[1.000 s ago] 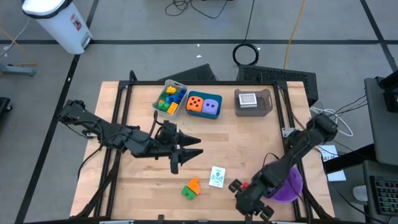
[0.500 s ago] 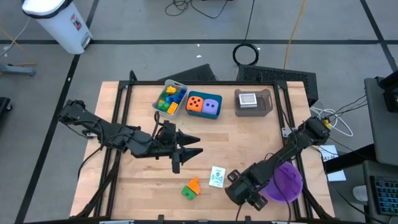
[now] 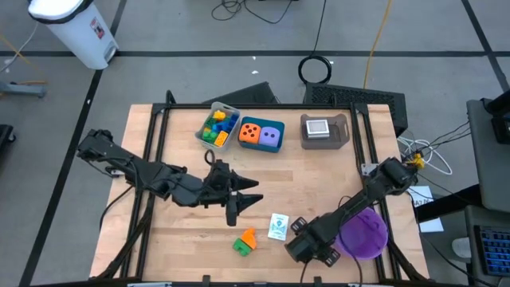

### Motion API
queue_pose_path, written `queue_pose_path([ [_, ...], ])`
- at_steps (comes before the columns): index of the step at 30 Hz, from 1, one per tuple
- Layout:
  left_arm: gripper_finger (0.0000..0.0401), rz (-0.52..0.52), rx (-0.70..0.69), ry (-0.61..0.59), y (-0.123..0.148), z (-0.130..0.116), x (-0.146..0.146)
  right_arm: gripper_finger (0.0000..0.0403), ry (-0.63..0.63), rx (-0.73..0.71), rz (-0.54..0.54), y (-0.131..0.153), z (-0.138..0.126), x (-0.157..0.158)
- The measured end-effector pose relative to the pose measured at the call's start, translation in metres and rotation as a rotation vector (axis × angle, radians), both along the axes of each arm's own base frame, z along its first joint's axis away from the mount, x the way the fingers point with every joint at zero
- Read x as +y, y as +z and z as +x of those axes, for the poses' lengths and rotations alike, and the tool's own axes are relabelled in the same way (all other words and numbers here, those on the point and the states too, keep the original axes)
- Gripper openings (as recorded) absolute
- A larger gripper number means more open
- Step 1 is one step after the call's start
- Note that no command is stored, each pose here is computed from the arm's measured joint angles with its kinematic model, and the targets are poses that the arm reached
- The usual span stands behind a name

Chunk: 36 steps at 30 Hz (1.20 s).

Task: Pick & Place Toys
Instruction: Put the red game piece into the gray bin

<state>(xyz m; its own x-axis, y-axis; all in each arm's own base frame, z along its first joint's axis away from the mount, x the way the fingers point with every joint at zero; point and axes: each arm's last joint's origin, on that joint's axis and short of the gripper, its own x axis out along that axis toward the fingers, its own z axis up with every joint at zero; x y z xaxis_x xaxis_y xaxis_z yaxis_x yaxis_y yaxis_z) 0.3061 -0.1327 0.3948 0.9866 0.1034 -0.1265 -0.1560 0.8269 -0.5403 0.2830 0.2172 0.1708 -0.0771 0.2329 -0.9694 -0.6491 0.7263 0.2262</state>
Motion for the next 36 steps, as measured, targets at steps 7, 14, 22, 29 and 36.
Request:
queue_pose_path([
  [7,0.0246,-0.011,0.020,-0.001,-0.004,0.001,-0.001,0.0294,0.017,0.049,-0.049,-0.017,0.001,0.000],
  [14,0.0246,-0.014,0.032,-0.008,-0.005,0.000,-0.003,0.0253,0.020,-0.027,-0.148,-0.018,0.003,-0.003],
  [22,0.0246,-0.004,0.053,-0.017,-0.007,-0.002,-0.006,0.0162,0.034,-0.066,-0.154,-0.017,0.005,-0.002],
  [29,0.0246,-0.001,0.059,-0.016,-0.008,-0.002,-0.006,0.0159,0.012,-0.112,-0.120,0.002,0.007,-0.009],
  [36,0.0246,-0.007,0.045,-0.005,-0.006,0.000,-0.002,0.0175,-0.102,-0.328,-0.052,0.066,0.003,-0.033],
])
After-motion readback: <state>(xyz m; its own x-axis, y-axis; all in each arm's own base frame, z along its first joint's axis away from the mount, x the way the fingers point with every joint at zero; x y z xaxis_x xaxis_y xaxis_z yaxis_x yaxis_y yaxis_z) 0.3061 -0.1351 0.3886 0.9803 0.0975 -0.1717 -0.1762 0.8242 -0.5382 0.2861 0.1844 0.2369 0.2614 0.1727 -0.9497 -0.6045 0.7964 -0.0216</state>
